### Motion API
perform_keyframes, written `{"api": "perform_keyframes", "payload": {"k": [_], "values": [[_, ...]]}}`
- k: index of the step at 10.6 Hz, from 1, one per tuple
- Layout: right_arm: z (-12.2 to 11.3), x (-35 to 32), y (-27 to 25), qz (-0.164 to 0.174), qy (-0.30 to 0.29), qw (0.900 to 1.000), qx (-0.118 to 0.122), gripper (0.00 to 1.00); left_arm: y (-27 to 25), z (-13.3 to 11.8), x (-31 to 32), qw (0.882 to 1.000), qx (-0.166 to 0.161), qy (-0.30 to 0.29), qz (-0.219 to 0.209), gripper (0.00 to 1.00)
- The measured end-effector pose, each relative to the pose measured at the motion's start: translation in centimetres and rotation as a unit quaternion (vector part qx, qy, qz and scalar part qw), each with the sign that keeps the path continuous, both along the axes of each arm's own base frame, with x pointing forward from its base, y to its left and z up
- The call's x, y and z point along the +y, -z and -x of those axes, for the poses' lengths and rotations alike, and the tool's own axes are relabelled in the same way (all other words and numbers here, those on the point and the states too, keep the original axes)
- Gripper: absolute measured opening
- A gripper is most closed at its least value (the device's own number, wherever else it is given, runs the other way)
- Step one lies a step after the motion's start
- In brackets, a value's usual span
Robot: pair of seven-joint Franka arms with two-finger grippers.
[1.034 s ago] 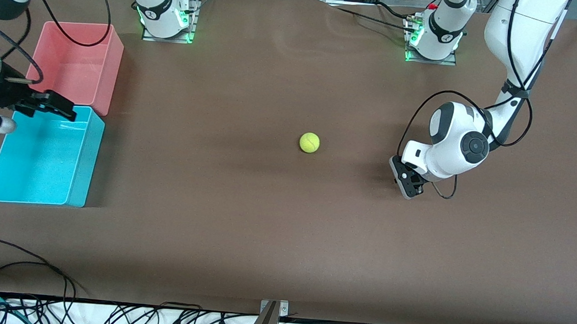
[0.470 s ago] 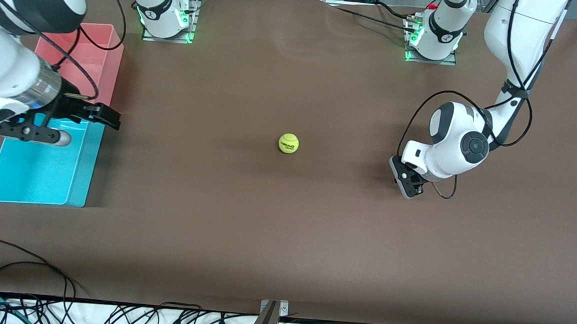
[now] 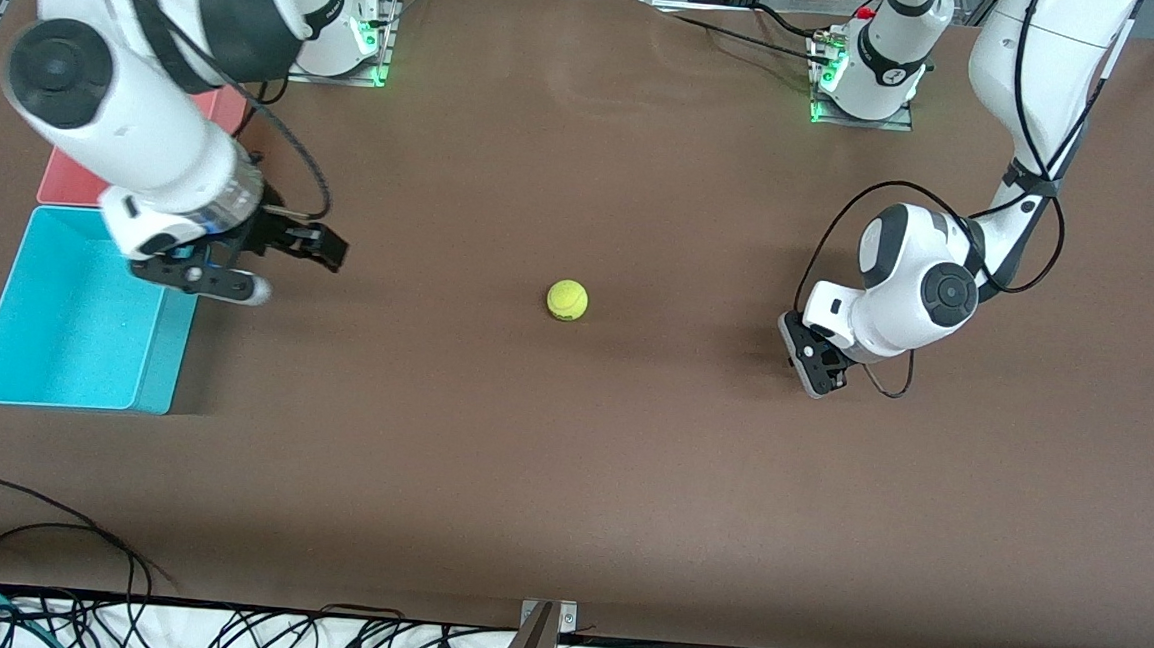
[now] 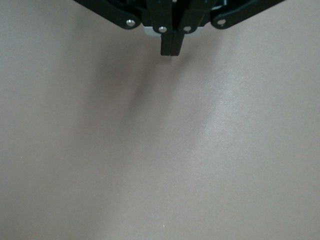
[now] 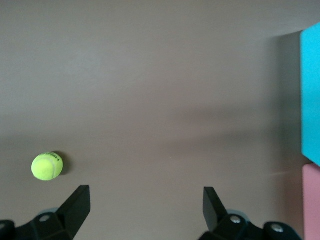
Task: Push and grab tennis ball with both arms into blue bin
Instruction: 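Reach the right gripper toward the ball while the left gripper holds still, then grasp the tennis ball with the right gripper while the left gripper withdraws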
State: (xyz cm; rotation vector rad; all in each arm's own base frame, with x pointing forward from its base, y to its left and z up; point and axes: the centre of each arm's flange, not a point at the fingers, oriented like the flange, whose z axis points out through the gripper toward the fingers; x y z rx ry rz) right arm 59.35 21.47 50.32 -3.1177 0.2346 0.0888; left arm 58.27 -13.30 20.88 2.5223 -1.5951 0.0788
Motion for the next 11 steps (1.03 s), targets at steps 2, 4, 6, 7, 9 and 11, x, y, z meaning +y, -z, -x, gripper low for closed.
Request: {"api": "perform_keyframes", "payload": {"k": [2,4,6,7,9,11], "values": [[0.5,4.6,2.7,0.001,-0.005,1.0,-0.003,1.0,0.0,0.0,0.0,1.0,0.0,0.0,0.0,0.01],[1.1,10.8,6.5,-0.005,-0.031,0.999,-0.03,1.0,0.0,0.0,0.0,1.0,0.0,0.0,0.0,0.01],[2.2,16.0,10.6,0.005,-0.073,0.996,-0.055,1.0,0.0,0.0,0.1,1.0,0.0,-0.001,-0.001,0.01],[2.6,17.7,12.6,0.005,-0.086,0.995,-0.057,1.0,0.1,-0.1,0.5,1.0,0.0,-0.004,-0.001,0.01],[3.6,20.1,15.3,0.006,-0.104,0.993,-0.055,1.0,0.2,-0.4,2.0,1.0,0.0,-0.016,-0.006,0.16],[4.1,21.7,16.9,0.003,-0.117,0.991,-0.06,1.0,0.2,-0.8,4.5,0.999,-0.001,-0.032,-0.013,0.42]]}}
